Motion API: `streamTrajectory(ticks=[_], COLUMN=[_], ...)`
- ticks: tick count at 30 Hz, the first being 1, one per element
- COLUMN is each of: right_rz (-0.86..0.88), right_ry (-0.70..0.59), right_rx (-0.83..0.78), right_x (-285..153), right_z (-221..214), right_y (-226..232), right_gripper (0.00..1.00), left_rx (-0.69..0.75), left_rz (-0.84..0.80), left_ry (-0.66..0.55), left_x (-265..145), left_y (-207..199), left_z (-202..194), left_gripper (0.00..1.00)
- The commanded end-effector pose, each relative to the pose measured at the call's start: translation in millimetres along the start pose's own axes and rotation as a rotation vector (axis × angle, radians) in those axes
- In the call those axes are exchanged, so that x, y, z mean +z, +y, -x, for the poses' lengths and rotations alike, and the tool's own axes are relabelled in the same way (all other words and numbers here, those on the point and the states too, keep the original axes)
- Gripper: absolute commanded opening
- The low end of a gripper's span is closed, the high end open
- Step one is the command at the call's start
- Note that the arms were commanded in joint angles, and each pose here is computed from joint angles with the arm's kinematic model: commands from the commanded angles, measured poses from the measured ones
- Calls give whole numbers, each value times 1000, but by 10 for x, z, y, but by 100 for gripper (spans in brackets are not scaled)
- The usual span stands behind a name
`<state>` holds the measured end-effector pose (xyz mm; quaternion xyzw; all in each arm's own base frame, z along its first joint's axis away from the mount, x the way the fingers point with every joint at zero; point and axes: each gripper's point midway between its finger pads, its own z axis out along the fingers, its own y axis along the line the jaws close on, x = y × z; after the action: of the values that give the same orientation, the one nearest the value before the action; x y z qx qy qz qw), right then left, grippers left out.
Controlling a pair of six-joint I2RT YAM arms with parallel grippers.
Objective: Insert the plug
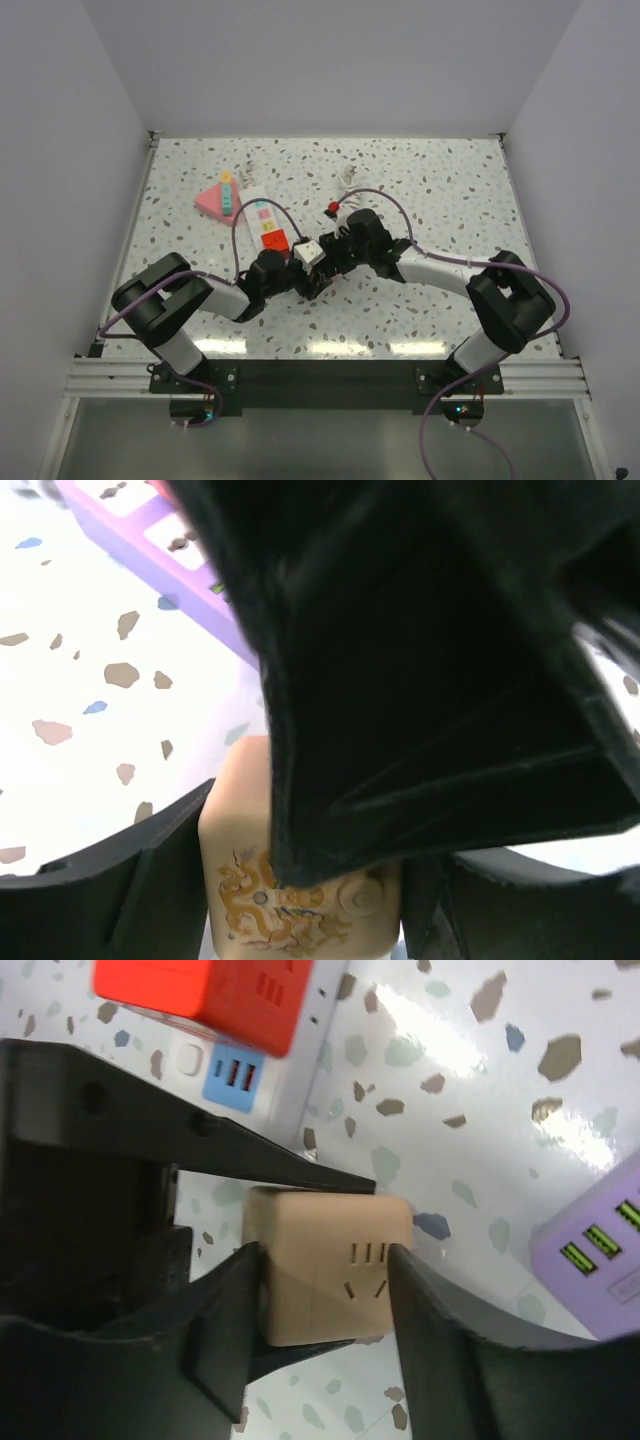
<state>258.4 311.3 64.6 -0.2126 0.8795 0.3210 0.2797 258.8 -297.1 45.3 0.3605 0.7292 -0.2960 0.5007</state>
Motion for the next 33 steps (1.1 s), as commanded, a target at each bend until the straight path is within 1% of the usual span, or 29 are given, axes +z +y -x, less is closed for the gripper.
streamTrajectory(ticks=[1,2,5,10,11,13,14,16,18,19,20,21,22,23,24,25,28,33], right_rz=[-79,-82,-94,-106,-109,-119,-125,-160,-186,-194,-197,-196,-203,-209,-210,-216,-220,-233], right_ry=[150,150,146,134,133,124,122,111,101,92,90,77,71,69,67,63,51,33], right_rx=[-5,3,23,29,30,28,29,30,36,51,64,67,76,79,79,87,94,111], right_x=[3,2,6,39,38,20,9,-22,-60,-82,-100,-107,-120,-129,-134,-144,-141,-142], right_z=[-447,-445,-420,-370,-363,-325,-322,-303,-298,-274,-288,-265,-254,-254,-249,-234,-206,-201], right_y=[-146,-140,-169,-224,-230,-240,-246,-312,-381,-441,-474,-492,-530,-556,-566,-601,-637,-717], right_gripper=[49,42,36,36,36,46,49,55,57,57,58,58,59,59,59,59,60,60], left_rx=[35,33,33,47,49,51,52,55,56,54,54,51,52,52,49,48,41,28], left_rz=[12,11,20,32,31,16,11,-1,1,14,23,32,52,62,71,83,94,95], left_ry=[-206,-206,-221,-230,-230,-224,-228,-235,-240,-251,-258,-254,-279,-287,-290,-310,-326,-298], left_x=[113,115,76,-10,-10,-4,0,-1,-11,-32,-54,-89,-144,-178,-224,-274,-364,-391], left_y=[50,50,56,61,59,34,26,5,5,23,35,42,64,75,81,90,88,80], left_z=[644,642,674,683,683,661,674,697,708,746,771,734,808,823,802,850,818,645], left_gripper=[63,63,68,67,65,61,57,56,59,64,71,73,76,82,85,86,89,90])
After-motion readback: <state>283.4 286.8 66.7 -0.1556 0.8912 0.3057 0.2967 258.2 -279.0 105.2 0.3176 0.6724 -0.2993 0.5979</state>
